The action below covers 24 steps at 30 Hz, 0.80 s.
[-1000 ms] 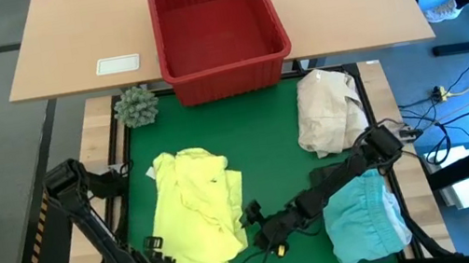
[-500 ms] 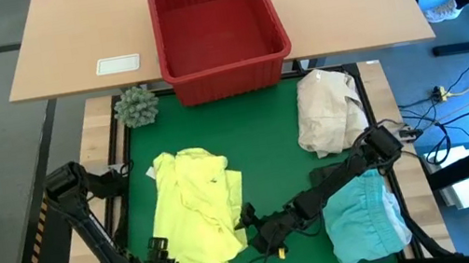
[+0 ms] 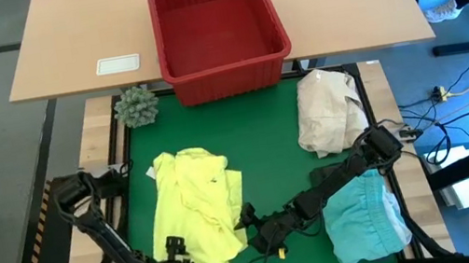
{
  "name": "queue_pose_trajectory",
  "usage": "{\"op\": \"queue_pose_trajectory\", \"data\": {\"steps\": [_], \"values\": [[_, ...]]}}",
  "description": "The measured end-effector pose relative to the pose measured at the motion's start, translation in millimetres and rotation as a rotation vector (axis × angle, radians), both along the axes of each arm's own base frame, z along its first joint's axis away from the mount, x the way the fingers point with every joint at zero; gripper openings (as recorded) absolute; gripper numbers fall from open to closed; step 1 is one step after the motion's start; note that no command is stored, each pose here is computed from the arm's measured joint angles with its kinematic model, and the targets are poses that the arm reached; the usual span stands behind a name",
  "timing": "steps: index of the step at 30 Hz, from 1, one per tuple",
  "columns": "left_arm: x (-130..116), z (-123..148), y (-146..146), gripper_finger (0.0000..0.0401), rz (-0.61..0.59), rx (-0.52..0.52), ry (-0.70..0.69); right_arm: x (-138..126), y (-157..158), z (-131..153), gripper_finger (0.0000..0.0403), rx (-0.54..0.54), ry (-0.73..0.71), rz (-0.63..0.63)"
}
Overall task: Fold Laundry from Bin
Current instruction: Fold the yellow shirt
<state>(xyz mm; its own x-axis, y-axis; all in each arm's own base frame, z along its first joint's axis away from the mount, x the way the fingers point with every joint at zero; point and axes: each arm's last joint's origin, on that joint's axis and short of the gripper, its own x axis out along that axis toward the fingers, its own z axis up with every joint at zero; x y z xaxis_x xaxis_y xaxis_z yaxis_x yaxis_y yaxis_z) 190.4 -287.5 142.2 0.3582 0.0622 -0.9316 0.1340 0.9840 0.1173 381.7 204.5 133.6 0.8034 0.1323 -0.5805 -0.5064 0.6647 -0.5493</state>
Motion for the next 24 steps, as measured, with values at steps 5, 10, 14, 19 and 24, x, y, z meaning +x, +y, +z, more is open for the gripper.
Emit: {"op": "queue_pose_trajectory", "data": {"steps": [5,10,14,19,24], "values": [[10.5,-12.6,4.5,0.0321,0.024,0.066,-0.015,1.3,0.1,1.9,0.0317,0.002,-0.026,-0.017],[18.5,-17.5,8.9,0.0288,0.005,0.121,-0.042,3.3,1.0,5.1,0.0317,0.020,-0.063,-0.021],[29.6,-20.2,19.4,0.0229,0.059,0.256,-0.196,4.1,1.5,6.5,0.0317,0.030,-0.079,-0.021],[45.8,-21.1,35.3,0.0140,0.127,0.278,-0.191,3.7,2.1,6.5,0.0317,0.030,-0.078,-0.020],[58.7,-21.6,47.8,0.0040,0.170,0.241,-0.130,-2.2,11.7,6.9,0.0317,-0.003,-0.098,-0.048]]}}
